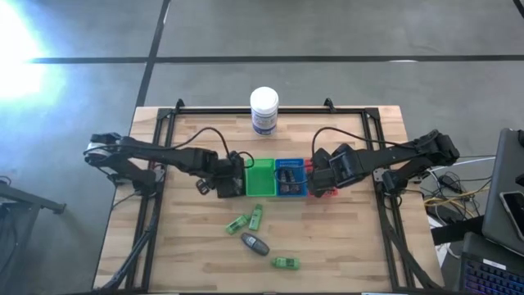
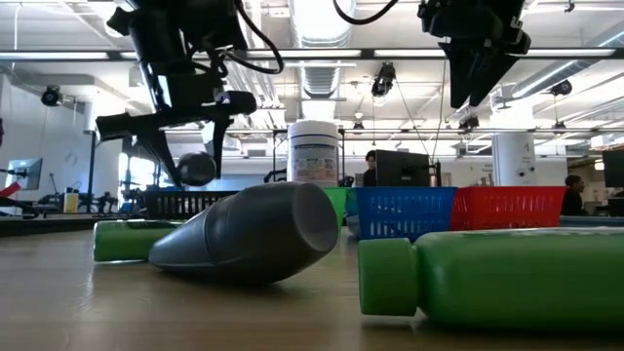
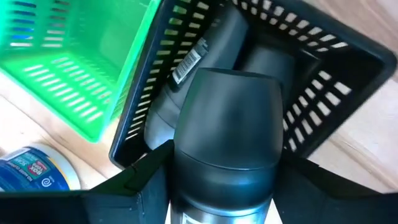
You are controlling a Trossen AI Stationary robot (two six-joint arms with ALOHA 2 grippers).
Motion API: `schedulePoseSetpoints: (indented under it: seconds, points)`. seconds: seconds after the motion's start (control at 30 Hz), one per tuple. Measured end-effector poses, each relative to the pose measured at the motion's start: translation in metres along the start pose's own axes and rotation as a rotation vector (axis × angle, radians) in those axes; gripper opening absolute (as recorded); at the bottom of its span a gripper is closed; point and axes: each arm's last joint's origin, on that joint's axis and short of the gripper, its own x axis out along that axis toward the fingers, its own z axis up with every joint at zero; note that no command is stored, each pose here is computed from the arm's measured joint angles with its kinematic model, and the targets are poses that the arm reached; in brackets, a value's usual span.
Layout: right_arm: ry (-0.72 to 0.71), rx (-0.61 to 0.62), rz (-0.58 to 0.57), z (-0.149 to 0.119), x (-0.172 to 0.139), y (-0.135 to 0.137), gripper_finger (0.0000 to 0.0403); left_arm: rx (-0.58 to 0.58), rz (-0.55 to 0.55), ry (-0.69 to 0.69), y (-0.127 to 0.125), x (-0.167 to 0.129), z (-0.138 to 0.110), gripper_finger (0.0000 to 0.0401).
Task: Pick & Place Travel size toiletries
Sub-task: Put the gray deodorant into the black bin
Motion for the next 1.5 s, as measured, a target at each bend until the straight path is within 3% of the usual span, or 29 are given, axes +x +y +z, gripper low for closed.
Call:
schedulePoseSetpoints:
  seconds: [0.37, 0.53, 0.6, 0.7, 0.83, 0.93, 1.13, 1.27, 1.5]
  points:
    - [0.004, -0.009, -0.001, 0.001, 0.001, -0.001, 0.0342, 0.005, 0.03, -0.036, 0.001, -0.003, 0.004, 0.0297]
    - [0.006, -0.022, -0.001, 0.001, 0.001, -0.001, 0.0345, 0.036, 0.065, -0.017, 0.002, -0.027, 0.011, 0.0308]
    - [0.007, -0.033, -0.001, 0.001, 0.001, -0.001, 0.0341, 0.036, 0.066, -0.089, 0.001, -0.044, 0.023, 0.0309]
    - [0.007, -0.036, -0.001, 0.001, 0.001, -0.001, 0.0334, -0.056, 0.038, -0.27, -0.003, -0.059, 0.047, 0.0309]
    - [0.007, -0.035, -0.001, 0.001, 0.001, -0.001, 0.0325, -0.245, -0.019, -0.518, -0.006, -0.059, 0.083, 0.0309]
    - [0.007, -0.036, -0.001, 0.001, 0.001, -0.001, 0.0325, -0.316, -0.045, -0.611, -0.01, -0.048, 0.11, 0.0309]
    - [0.008, -0.04, -0.001, 0.001, 0.001, -0.001, 0.0341, -0.299, -0.139, -0.564, -0.031, -0.007, 0.156, 0.0309]
    - [0.017, -0.052, -0.008, 0.0, 0.001, -0.002, 0.0351, -0.308, -0.18, -0.559, -0.04, -0.001, 0.18, 0.031]
    - [0.023, -0.078, -0.016, -0.005, -0.002, -0.001, 0.0345, -0.389, -0.232, -0.519, -0.047, 0.017, 0.202, 0.031]
